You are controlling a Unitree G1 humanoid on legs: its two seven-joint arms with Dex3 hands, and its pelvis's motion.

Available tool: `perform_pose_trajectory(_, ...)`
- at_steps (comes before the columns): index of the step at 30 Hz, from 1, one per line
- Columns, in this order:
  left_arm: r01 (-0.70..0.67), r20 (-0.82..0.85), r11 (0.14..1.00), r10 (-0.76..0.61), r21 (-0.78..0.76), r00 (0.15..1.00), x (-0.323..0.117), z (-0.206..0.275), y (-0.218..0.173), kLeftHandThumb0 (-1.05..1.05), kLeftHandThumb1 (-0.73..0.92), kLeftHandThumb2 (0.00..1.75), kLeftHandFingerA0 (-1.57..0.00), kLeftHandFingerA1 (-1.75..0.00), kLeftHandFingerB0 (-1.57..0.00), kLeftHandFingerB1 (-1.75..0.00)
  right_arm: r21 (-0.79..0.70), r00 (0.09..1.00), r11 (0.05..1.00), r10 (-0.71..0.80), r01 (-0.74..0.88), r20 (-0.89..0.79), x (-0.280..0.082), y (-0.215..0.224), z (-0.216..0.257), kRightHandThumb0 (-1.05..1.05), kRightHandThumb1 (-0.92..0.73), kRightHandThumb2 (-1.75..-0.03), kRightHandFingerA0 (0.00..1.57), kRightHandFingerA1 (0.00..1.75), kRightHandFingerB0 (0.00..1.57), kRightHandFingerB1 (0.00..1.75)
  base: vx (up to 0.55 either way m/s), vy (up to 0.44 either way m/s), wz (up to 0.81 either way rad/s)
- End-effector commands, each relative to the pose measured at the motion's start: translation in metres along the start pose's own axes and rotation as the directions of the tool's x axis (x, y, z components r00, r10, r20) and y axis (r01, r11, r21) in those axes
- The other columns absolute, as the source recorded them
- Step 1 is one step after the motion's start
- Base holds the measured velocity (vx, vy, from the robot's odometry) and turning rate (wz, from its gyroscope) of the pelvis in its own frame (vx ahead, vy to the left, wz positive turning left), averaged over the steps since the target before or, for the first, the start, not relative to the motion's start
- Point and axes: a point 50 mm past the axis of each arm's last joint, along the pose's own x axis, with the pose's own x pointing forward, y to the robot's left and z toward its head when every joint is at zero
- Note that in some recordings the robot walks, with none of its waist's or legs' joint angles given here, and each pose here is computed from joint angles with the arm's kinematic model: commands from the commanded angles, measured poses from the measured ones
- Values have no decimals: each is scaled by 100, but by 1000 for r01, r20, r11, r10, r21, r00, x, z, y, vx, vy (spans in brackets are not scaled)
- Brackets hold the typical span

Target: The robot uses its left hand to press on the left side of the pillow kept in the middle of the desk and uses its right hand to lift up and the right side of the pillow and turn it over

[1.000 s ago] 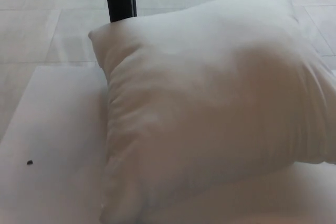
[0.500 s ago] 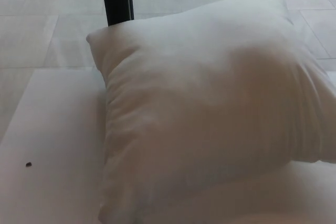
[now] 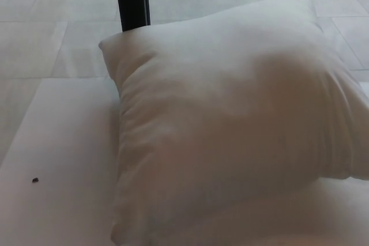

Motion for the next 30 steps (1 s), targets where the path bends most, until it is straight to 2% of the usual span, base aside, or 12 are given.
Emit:
perform_pose_trajectory(1,-104,6,978,105,178,994,3,12,9,-105,25,56,-136,-144,-20,-166,-128,994,991,-33,47,106,-1,-3,2,-94,-64,-104,47,93,7,58,0,0,0)
perform_pose_trajectory(2,-98,0,967,101,235,995,3,13,9,-105,27,55,-66,-155,-25,-158,-184,993,982,-7,29,116,-1,-1,0,-88,-69,-62,60,134,11,62,0,0,0)
perform_pose_trajectory(3,-95,-4,961,99,260,995,3,13,11,-105,22,82,-50,-153,-10,-135,-226,993,974,20,8,118,-2,1,-2,-93,-54,-93,91,115,14,60,0,0,0)
perform_pose_trajectory(4,-95,-3,960,99,262,995,2,13,12,-105,22,82,-50,-153,-10,-135,-234,993,972,26,2,117,-2,1,-3,-93,-54,-93,91,115,14,60,0,0,0)
perform_pose_trajectory(5,-97,-8,936,105,338,994,2,15,12,-105,30,59,-112,-138,-42,-147,-257,993,966,34,-4,112,-2,2,-5,-77,-55,-60,109,151,23,59,0,0,0)
perform_pose_trajectory(7,-44,-45,865,77,501,996,3,16,13,-105,24,83,-85,-149,-31,-126,-372,991,927,86,-41,106,-3,6,-8,-75,-52,-60,100,154,24,60,0,0,0)
perform_pose_trajectory(9,2,-64,812,44,584,997,2,17,12,-105,30,54,-121,-122,-42,-139,-420,991,907,92,-43,97,-3,7,-8,-72,-40,-86,118,145,27,63,0,0,0)
perform_pose_trajectory(17,52,-109,853,6,519,994,1,19,12,-105,20,63,-126,-127,-55,-125,-475,989,879,98,-35,107,-3,12,-9,-74,-42,-84,108,139,31,63,0,0,0)
perform_pose_trajectory(19,62,-96,837,-11,544,995,1,24,11,-90,5,62,-80,-132,-52,-118,-474,989,880,101,-38,107,-3,12,-12,-72,-40,-84,115,138,32,65,0,0,0)
perform_pose_trajectory(22,63,-99,841,-12,538,995,1,23,12,-92,16,67,-105,-122,-54,-119,-475,989,879,102,-37,110,-3,12,-11,-63,-47,-60,99,162,30,61,0,0,0)
perform_pose_trajectory(25,52,-104,832,7,552,995,2,22,15,-93,15,67,-76,-123,-59,-113,-516,987,855,122,-52,104,-3,14,-10,-63,-48,-58,87,140,29,62,0,0,0)
perform_pose_trajectory(30,65,-95,817,-12,573,995,1,23,16,-100,21,73,-111,-122,-59,-116,-541,984,838,145,-67,103,-3,15,-10,-73,-41,-85,115,143,28,65,0,0,0)
